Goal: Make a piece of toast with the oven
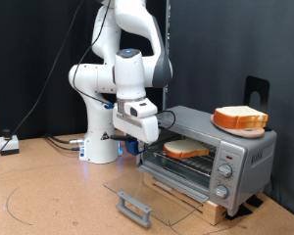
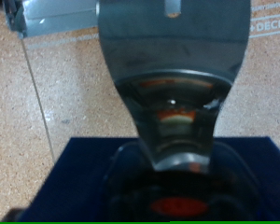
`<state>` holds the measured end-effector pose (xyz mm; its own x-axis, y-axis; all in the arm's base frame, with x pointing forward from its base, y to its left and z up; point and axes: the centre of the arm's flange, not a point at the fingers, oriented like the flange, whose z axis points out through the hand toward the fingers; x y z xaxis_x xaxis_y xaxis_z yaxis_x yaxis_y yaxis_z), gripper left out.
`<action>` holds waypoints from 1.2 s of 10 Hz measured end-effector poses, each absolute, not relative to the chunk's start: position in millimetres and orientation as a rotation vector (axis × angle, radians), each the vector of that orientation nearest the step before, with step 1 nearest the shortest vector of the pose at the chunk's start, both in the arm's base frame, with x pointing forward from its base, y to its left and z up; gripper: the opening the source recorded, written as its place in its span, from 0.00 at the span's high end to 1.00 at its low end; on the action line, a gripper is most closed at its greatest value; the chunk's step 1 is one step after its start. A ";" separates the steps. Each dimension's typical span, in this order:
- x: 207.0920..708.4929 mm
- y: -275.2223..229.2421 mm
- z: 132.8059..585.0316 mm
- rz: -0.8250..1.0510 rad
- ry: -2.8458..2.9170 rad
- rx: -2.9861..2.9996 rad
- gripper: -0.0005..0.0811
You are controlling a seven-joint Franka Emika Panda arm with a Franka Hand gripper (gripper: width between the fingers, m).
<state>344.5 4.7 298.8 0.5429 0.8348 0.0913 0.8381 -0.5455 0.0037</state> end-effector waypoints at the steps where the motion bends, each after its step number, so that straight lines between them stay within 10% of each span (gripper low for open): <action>1: 344.8 6.6 298.8 -0.129 -1.472 -2.725 0.51; 12: 342.4 -93.5 313.3 -0.128 -1.099 -2.749 0.51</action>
<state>342.4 -93.5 313.3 0.7233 0.6751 0.1452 0.6904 -0.7111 -0.1331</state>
